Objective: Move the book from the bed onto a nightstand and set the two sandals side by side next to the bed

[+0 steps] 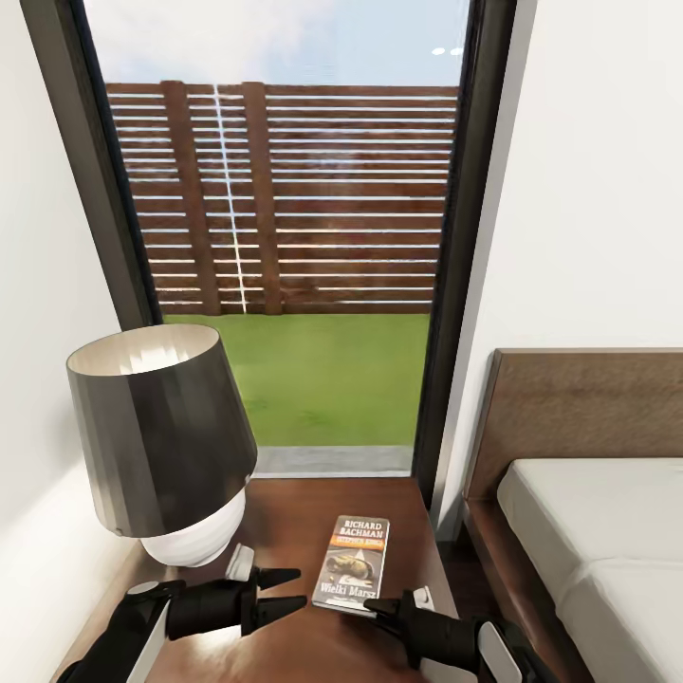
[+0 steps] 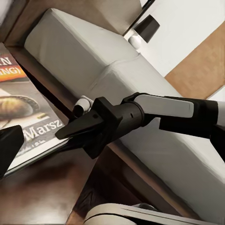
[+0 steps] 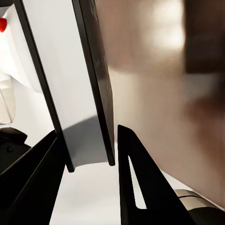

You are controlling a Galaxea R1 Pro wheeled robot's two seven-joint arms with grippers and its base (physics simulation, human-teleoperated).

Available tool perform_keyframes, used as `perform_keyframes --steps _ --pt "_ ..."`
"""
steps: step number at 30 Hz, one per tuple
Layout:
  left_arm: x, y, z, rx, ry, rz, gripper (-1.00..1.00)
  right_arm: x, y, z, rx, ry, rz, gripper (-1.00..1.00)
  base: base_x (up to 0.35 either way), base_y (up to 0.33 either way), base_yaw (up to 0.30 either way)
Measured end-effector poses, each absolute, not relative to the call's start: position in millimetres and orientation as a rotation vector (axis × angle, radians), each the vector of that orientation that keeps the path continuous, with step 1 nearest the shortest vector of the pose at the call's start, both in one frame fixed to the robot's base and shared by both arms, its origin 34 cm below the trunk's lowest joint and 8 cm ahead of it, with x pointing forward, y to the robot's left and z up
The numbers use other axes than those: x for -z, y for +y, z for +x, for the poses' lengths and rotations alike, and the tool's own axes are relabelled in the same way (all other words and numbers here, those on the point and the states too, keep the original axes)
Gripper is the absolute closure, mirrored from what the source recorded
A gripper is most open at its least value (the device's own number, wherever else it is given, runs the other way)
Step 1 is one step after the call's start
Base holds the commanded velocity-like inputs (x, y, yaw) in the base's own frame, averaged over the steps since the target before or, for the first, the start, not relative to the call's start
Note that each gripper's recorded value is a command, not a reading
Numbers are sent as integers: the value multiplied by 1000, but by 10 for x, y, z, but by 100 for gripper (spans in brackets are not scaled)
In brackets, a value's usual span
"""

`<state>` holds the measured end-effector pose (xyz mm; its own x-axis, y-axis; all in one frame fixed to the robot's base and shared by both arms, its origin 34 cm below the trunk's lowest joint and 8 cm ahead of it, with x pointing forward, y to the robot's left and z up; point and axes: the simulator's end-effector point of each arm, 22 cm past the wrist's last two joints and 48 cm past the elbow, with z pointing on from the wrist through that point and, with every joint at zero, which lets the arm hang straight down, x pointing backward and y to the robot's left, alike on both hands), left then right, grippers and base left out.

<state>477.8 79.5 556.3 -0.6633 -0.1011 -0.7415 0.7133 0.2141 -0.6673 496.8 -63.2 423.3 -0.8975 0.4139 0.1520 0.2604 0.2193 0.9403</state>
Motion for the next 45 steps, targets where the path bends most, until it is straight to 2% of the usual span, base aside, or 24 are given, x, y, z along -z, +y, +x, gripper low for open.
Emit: perform_keyframes --steps 8,15,45 --pt "-5548 798 4793 1514 1817 564 -100 -4225 -630 4964 -1762 2354 649 100 0 0 0" --pt "-5544 796 4790 1514 1818 563 -100 -3967 -742 4908 -1593 2492 641 100 0 0 0" --pt "-5455 796 4765 1514 1817 563 -100 -3955 -723 4929 -1640 2454 687 100 0 0 0"
